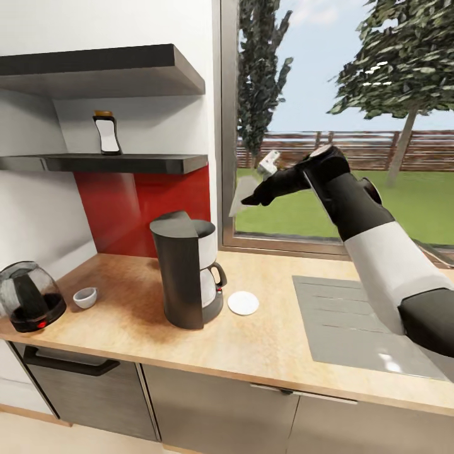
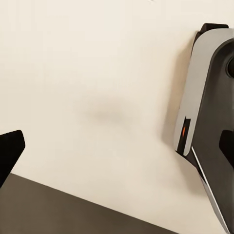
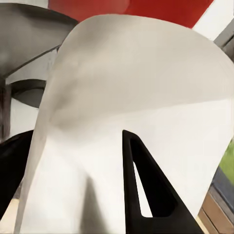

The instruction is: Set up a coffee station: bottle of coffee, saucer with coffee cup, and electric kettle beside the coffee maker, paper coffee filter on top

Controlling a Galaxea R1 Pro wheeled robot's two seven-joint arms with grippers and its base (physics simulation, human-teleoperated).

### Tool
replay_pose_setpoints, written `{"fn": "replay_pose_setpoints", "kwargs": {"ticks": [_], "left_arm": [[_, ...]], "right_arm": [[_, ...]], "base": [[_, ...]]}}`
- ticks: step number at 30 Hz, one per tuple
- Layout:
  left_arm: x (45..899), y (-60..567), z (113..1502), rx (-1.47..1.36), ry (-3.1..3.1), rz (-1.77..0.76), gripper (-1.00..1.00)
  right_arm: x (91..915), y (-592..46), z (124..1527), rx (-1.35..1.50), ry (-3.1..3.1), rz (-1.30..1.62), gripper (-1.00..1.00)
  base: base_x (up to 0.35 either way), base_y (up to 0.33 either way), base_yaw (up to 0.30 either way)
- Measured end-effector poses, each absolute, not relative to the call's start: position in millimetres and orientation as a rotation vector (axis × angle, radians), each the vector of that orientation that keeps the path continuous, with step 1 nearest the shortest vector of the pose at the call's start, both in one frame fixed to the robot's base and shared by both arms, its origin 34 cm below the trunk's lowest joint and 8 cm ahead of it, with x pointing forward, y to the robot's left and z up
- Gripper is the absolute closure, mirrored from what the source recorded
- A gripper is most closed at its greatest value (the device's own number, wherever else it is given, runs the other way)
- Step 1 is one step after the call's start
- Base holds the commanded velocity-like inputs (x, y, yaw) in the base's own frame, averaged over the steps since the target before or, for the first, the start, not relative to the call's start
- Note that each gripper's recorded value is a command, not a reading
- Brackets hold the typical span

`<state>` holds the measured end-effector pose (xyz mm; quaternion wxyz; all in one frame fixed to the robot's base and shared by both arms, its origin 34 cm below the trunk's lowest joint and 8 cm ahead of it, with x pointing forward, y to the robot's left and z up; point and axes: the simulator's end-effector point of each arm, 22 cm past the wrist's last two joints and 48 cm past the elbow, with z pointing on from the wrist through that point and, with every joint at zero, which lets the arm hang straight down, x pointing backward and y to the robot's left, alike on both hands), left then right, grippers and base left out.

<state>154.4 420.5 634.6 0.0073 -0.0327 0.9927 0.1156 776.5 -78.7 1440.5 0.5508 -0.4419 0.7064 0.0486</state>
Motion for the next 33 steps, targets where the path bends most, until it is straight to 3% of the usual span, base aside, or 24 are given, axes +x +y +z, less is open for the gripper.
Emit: {"fn": "replay_pose_setpoints", "kwargs": {"ticks": [10, 33], "left_arm": [[151.8, 420.9, 634.7, -0.106, 3.110, 0.363, -1.00], [151.1, 422.2, 635.0, -0.105, 3.112, 0.366, -1.00]], "right_arm": [[751.2, -34.6, 1397.6, -1.318, 1.702, 0.024, 1.00], [749.6, -35.5, 1425.7, -1.333, 1.605, -0.192, 1.00]], "base": [[0.000, 0.000, 0.000], [0.000, 0.000, 0.009]]}}
